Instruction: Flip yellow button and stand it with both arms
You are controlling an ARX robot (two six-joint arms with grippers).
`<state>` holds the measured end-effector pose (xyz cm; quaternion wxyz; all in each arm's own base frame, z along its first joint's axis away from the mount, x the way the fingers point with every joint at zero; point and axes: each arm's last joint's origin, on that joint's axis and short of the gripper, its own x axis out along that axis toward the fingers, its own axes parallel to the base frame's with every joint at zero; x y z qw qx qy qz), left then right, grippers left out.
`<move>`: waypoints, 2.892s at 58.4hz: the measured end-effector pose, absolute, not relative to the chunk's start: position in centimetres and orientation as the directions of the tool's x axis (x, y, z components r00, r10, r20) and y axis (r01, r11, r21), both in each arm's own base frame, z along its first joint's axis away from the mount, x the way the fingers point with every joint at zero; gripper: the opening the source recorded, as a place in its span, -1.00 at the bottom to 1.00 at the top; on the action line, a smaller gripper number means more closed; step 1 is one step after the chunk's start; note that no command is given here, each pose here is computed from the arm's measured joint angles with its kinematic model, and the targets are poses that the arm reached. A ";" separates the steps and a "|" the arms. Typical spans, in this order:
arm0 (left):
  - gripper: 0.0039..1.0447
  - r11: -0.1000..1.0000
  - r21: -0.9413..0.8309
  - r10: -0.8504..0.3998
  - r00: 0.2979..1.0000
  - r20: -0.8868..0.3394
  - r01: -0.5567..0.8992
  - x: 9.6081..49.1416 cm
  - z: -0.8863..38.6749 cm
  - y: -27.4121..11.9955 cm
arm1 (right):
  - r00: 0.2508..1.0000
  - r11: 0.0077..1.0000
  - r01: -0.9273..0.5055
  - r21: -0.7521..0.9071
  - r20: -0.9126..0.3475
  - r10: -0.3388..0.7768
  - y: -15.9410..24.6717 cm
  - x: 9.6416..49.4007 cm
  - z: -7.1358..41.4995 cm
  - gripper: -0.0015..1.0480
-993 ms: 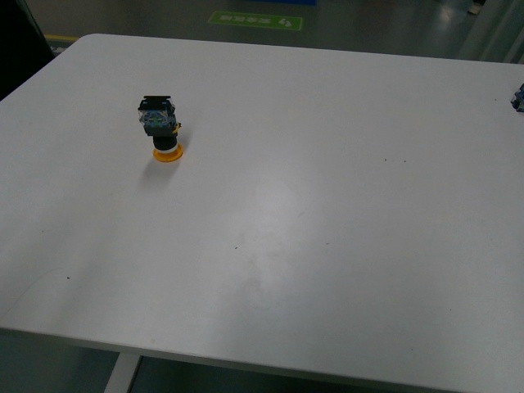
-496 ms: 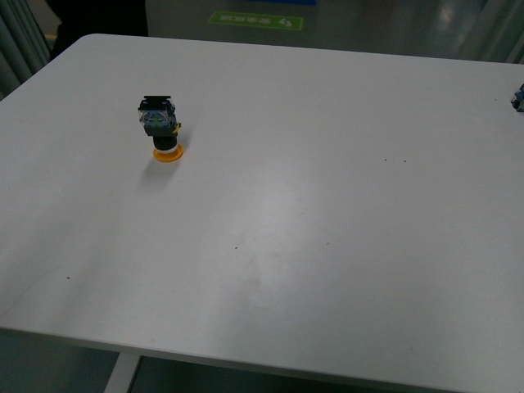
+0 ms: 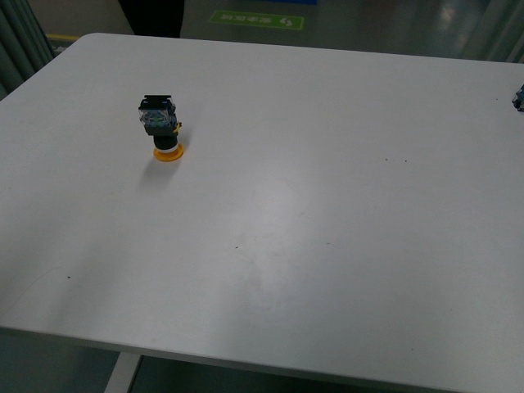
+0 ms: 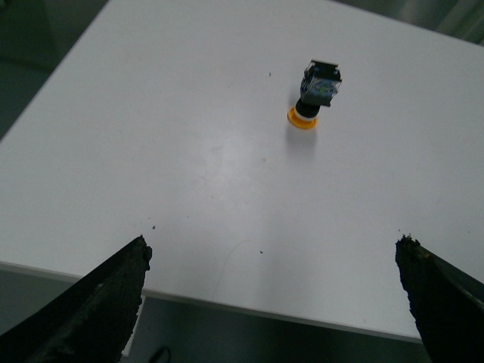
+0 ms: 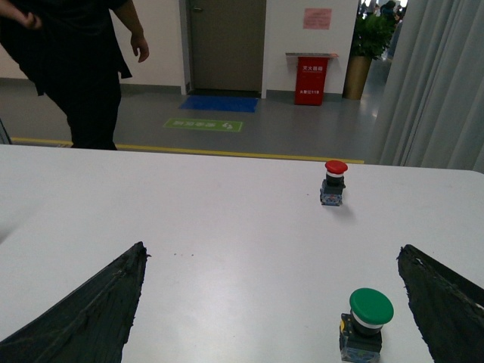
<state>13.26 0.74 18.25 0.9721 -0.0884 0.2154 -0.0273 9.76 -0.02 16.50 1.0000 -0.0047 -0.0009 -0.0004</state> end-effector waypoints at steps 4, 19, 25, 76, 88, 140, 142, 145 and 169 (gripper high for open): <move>0.87 0.984 -0.171 -0.117 0.898 -0.424 0.047 14.9 19.2 0.9 | 1.000 1.000 0.001 -0.009 0.002 -0.001 0.0 9.8 16.5 0.86; 0.87 0.982 -0.070 -0.184 0.821 -0.541 0.174 23.0 21.1 1.0 | 1.000 1.000 0.001 -0.009 0.002 -0.001 0.0 9.8 16.5 0.86; 0.87 0.979 -0.058 -0.191 0.788 -0.585 0.194 26.0 21.1 0.7 | 1.000 1.000 0.001 -0.009 0.002 -0.001 0.0 9.8 16.5 0.86; 0.87 0.975 -0.097 -0.212 0.719 -0.662 0.198 37.8 16.8 -4.7 | 1.000 1.000 0.001 -0.009 0.002 -0.001 0.0 9.8 16.5 0.86; 0.87 0.977 -0.100 -0.203 0.691 -0.694 0.187 39.4 16.3 -5.8 | 1.000 1.000 0.001 -0.009 0.002 -0.001 0.0 9.8 16.5 0.86; 0.87 0.976 -0.122 -0.210 0.633 -0.745 0.181 42.4 15.0 -7.8 | 1.000 1.000 0.001 -0.009 0.002 -0.001 0.0 9.8 16.5 0.86; 0.87 0.976 -0.124 -0.210 0.629 -0.748 0.179 42.4 14.9 -7.8 | 1.000 1.000 0.001 -0.009 0.002 -0.001 0.0 9.8 16.5 0.86; 0.87 0.976 -0.123 -0.209 0.625 -0.752 0.178 42.6 14.9 -7.9 | 1.000 1.000 0.001 -0.009 0.002 -0.001 0.0 9.8 16.5 0.86; 0.62 0.977 -0.116 -0.201 0.610 -0.767 0.176 42.7 14.7 -8.1 | 1.000 1.000 0.001 -0.009 0.002 -0.001 0.0 9.8 16.5 0.86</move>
